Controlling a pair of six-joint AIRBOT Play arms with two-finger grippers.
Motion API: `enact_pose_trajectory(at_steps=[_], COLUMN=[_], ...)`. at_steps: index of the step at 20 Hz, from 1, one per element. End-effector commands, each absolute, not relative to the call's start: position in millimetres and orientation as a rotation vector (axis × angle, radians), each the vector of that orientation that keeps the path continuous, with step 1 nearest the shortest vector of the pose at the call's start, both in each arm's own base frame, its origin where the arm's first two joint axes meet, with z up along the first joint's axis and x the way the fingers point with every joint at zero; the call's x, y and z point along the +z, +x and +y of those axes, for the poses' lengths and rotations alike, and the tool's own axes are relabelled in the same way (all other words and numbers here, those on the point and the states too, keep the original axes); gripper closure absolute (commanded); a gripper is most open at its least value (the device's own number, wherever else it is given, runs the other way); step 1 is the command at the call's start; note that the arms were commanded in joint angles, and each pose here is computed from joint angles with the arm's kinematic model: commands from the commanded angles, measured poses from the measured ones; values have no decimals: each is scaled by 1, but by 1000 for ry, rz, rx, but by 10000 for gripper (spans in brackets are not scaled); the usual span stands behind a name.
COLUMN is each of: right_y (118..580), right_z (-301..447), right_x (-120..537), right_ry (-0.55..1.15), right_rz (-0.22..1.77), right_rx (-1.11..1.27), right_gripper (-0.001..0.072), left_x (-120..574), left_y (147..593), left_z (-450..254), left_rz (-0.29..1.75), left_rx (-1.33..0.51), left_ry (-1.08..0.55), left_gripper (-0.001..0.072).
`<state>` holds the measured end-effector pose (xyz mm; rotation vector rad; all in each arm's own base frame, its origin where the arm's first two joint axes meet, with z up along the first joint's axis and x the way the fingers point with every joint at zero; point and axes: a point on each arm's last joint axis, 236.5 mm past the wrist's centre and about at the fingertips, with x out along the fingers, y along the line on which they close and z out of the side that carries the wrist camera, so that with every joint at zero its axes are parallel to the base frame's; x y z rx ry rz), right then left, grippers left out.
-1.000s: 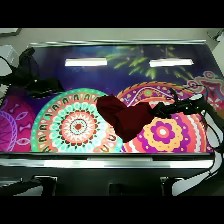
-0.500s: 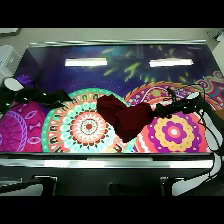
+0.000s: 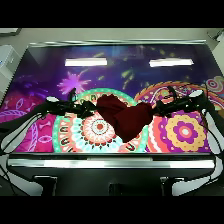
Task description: Fold the clothes and pants, and hang the long-sleeved shirts on hangers.
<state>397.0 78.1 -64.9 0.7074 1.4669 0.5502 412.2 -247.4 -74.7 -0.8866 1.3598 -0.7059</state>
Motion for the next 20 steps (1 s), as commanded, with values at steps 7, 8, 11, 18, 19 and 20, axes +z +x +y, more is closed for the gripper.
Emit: enact_pose_trajectory(at_steps=[7, 8, 11, 18, 19, 20], right_y=[401, 402, 406, 408, 409, 410], right_z=[81, 82, 86, 86, 86, 85], right_x=[-60, -59, -54, -41, -33, -21], right_ry=[735, 738, 755, 734, 720, 693], right_rz=[1450, 1444, 1421, 1386, 1367, 1336], right_rx=[550, 556, 576, 583, 588, 599], right_gripper=[680, 680, 680, 681, 681, 682], left_x=[-86, -87, -89, -77, -66, -50], left_y=[416, 416, 410, 403, 407, 412], left_z=[-283, -283, -290, -303, -302, -298], left_rz=[1383, 1386, 1403, 1410, 1398, 1375], left_rx=[-681, -677, -684, -740, -765, -796], left_ry=[-923, -928, -923, -901, -901, -898], left_gripper=[61, 117, 329, 686, 687, 687])
